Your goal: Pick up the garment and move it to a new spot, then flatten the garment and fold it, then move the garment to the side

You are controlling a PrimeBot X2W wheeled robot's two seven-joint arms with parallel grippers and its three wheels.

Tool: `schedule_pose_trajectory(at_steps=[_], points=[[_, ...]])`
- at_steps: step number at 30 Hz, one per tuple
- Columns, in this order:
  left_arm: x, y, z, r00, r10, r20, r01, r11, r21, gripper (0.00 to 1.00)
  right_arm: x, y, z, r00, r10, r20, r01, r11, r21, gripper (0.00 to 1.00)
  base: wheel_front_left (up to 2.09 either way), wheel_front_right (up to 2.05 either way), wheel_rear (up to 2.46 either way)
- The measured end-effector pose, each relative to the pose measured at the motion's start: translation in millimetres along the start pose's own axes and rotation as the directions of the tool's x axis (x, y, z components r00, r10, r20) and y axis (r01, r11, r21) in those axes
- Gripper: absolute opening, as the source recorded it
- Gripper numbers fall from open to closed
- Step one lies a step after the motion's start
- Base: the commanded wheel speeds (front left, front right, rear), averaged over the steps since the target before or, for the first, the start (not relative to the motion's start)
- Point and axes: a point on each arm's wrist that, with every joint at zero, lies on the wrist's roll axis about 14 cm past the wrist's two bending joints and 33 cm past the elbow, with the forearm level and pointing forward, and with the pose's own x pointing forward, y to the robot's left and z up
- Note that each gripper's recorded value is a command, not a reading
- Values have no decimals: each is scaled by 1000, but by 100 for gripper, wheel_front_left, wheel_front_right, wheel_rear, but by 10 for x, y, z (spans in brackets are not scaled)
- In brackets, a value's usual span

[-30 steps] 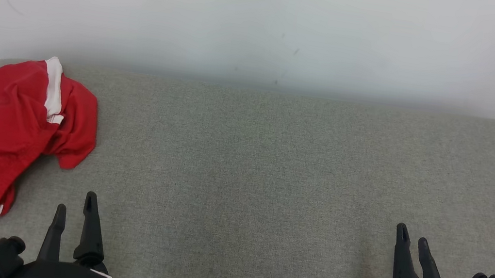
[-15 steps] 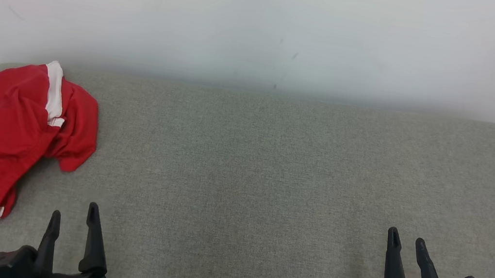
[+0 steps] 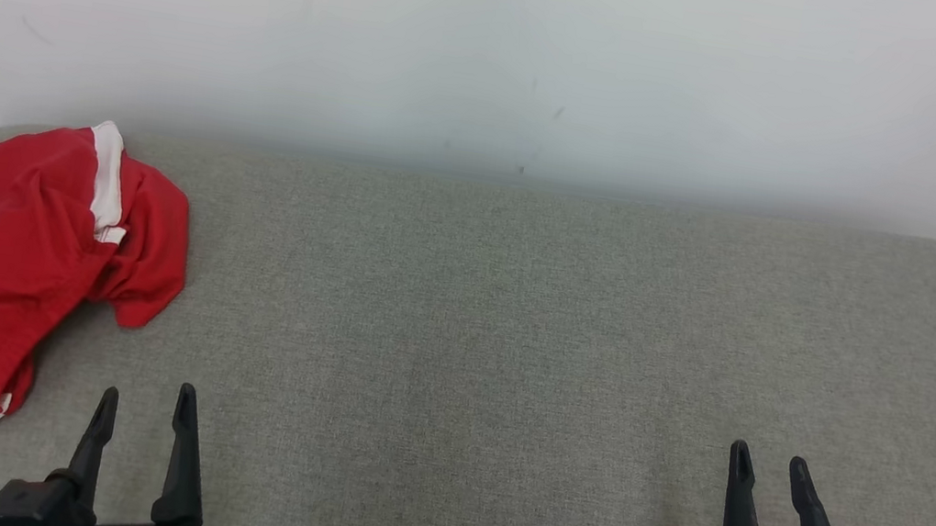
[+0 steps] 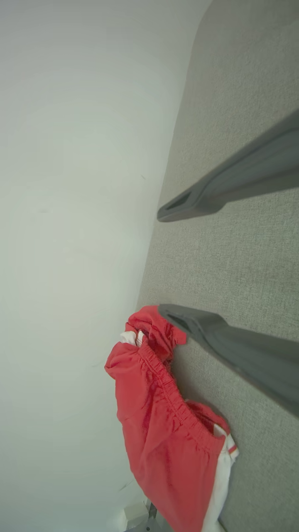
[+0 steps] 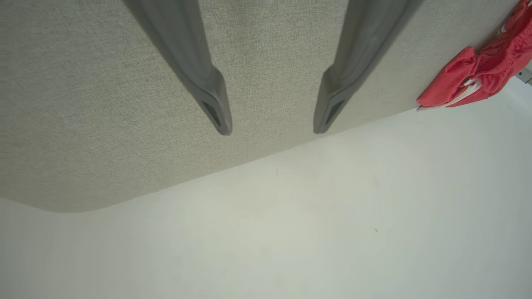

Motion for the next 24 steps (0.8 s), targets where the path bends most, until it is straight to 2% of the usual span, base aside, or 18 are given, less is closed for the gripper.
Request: schedule_pose_trajectory(at_steps=[13,24], points=[[-109,80,-96,1000,1,-22,2,991,136,100,-69,30,29,999,22,27,-19,993,-113,100,0,0,0],[-138,152,-128,1000,10,-30,-3,977,214,100,-123,41,30,999,36,38,-28,982,-188,100,0,0,0]])
